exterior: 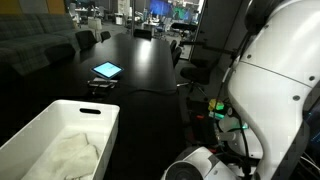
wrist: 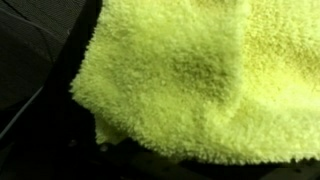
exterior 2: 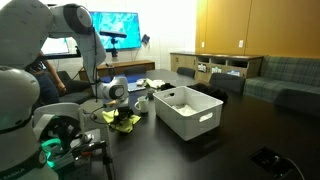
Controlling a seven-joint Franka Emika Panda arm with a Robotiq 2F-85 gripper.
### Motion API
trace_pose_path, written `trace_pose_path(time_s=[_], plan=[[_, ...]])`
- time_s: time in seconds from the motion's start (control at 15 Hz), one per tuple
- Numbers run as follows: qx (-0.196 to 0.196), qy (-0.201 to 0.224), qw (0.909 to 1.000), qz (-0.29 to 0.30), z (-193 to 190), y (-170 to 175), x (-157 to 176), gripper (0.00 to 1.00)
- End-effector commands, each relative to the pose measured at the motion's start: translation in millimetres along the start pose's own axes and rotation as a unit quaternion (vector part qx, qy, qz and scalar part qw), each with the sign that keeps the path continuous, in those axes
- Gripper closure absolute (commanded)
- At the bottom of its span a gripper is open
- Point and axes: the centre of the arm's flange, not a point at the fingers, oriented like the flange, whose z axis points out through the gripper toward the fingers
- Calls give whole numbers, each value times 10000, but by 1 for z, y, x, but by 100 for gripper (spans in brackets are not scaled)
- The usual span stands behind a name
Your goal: Pick up the cloths from the table and put them in the box, then pick up the marker and the seal tape put them in the cup
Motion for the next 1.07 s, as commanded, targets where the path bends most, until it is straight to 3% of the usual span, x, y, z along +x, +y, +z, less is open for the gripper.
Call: trace_pose_path(time_s=[0.0,0.47,0.67,1.0], plan=[[-131,146,9997,153,13,-12,-22,33],[-436,349,9972,506,-1,-5,-16,85],[-544,452,9950,700,-11,-1,9,90],[-902,774,9858,1186,-21,11,77,85]])
